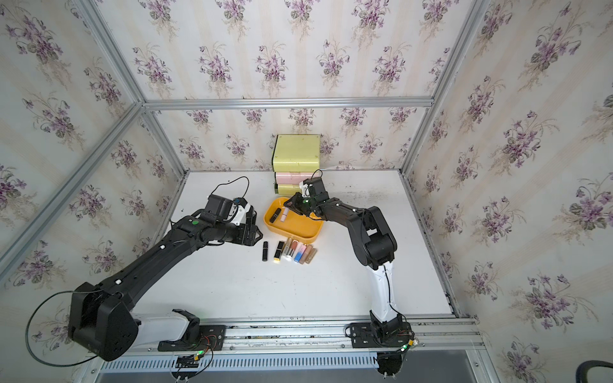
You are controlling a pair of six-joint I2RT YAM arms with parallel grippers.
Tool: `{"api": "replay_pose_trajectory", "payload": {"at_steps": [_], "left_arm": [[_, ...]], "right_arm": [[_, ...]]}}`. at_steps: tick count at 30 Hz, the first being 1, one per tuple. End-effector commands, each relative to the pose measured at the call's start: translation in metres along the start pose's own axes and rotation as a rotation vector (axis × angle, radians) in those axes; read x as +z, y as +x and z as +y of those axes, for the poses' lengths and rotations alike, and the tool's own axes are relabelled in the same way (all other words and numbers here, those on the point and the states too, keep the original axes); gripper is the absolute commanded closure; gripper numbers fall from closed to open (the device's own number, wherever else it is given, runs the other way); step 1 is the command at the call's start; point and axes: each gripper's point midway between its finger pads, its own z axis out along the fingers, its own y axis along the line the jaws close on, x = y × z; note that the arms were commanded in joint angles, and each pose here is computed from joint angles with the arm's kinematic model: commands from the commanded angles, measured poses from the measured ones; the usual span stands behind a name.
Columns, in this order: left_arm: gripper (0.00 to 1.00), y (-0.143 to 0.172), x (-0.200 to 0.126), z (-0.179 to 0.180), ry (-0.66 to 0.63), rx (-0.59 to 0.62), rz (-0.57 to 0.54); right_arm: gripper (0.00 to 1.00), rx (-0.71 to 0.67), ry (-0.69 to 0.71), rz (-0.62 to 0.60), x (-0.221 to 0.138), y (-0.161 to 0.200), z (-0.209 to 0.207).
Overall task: Put the lipstick into the storage box
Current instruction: Place the lipstick in the storage box.
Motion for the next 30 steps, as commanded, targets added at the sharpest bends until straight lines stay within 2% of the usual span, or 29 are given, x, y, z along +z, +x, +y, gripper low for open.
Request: {"api": "replay_pose_trajectory", "payload": {"at_steps": [1, 13, 21, 30], "left_arm": [[0.0, 0.002, 0.004, -0.002, 0.017, 0.004, 0.02], [0.0, 0.009, 0.009, -0.003, 0.031, 0.012, 0.058], [0.0, 0.016, 0.01, -0.001, 0.025, 0.016, 0.083], [0.0, 0.015, 0.009, -0.002, 0.025, 0.01, 0.084]], "right_arm": [[0.77, 0.001, -0.002, -0.007, 0.006, -0.004, -0.001], [0.73, 0.008, 0.051, 0.011, 0.026, 0.005, -0.018], [0.63, 0.019, 0.06, 0.01, 0.032, 0.004, -0.024], [0.57, -0.007, 0.021, -0.007, 0.016, 0.0, 0.001]]}}
